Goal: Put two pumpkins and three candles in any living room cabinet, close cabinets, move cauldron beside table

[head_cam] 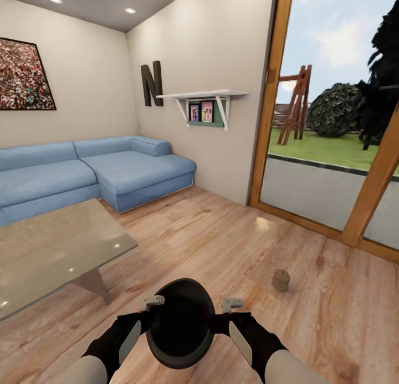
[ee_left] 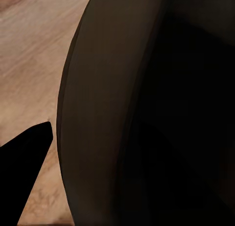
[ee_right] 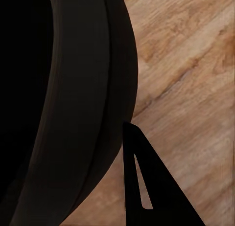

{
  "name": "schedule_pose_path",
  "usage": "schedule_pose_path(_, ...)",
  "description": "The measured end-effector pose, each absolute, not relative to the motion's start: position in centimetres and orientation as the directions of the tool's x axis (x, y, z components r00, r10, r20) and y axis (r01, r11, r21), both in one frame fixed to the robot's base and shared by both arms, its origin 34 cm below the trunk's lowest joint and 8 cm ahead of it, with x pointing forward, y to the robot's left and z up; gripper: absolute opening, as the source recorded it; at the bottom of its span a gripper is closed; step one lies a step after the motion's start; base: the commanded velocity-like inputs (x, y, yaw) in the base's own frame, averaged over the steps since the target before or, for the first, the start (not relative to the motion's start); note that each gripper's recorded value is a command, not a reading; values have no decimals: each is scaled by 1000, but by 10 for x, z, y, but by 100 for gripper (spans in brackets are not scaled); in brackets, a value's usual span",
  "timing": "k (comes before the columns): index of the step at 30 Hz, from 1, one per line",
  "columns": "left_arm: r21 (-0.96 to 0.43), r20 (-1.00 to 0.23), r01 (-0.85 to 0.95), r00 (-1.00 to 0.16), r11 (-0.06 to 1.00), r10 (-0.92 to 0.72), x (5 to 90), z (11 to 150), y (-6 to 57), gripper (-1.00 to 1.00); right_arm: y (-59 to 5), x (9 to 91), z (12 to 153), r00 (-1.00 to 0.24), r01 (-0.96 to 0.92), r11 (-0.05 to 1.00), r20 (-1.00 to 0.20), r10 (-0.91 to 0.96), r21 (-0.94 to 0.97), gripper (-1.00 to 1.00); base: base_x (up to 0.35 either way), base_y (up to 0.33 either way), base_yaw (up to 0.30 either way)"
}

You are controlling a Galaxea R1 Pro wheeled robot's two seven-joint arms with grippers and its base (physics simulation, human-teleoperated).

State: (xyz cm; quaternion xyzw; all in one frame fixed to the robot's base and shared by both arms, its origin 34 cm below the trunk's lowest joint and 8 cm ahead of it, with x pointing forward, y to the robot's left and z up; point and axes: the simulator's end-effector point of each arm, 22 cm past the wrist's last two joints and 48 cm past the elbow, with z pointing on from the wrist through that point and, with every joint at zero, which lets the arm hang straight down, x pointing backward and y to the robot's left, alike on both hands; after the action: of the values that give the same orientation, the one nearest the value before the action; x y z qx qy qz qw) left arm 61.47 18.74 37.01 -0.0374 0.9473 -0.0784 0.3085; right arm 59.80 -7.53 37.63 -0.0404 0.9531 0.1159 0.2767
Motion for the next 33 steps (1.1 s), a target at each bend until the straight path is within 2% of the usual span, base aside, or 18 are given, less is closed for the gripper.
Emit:
schedule_pose_path(13, -173, -578, -23, -807, 985, -121, 615, 370, 187, -100, -75, 598, 376, -844, -141, 970, -537, -13, 198, -100, 0, -147, 275)
schedule_pose_path(22, -173, -579, -23, -807, 985, -121, 615, 370, 187, -100, -75, 598, 377, -843, -141, 969, -537, -12, 200, -100, 0, -107, 73)
schedule_pose_path(33, -174, -578, -23, -807, 985, -120, 614, 370, 187, -100, -74, 598, 377, -841, -153, 969, -540, -26, 192, -100, 0, -105, 258)
